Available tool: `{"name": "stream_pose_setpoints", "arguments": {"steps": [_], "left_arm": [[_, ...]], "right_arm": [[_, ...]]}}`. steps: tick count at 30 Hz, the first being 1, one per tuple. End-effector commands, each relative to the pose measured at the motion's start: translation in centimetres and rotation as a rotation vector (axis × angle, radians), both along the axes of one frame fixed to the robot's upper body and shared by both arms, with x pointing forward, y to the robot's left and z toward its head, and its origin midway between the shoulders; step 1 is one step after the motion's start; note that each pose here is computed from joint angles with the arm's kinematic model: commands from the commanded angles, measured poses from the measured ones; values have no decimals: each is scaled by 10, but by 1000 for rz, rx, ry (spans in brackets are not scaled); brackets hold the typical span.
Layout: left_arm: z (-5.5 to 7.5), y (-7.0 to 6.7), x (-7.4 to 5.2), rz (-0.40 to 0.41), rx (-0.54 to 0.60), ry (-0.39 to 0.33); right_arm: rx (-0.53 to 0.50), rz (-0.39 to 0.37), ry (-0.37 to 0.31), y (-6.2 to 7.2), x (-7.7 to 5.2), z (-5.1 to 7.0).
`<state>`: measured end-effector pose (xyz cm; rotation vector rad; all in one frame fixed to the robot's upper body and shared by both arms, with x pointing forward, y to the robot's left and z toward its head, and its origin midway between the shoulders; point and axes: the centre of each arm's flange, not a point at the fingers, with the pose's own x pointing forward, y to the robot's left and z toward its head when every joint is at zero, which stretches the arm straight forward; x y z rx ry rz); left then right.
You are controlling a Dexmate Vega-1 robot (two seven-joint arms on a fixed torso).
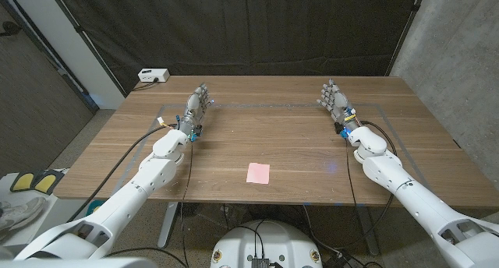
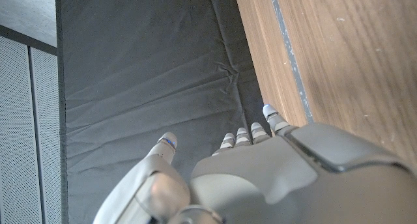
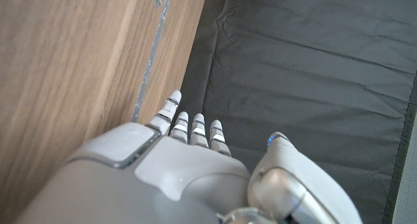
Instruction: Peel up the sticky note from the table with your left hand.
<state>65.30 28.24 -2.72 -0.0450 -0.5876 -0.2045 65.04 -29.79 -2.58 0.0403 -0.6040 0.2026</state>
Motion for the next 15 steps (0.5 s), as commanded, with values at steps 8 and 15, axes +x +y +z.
{"name": "stream_pose_setpoints", "arguments": {"steps": [8, 15], "left_arm": [[20, -22, 3, 42, 22, -33], [30, -32, -8, 94, 91, -81]], "right_arm": [[13, 7, -18, -25, 8, 1], [27, 9, -20, -30, 9, -2]]}}
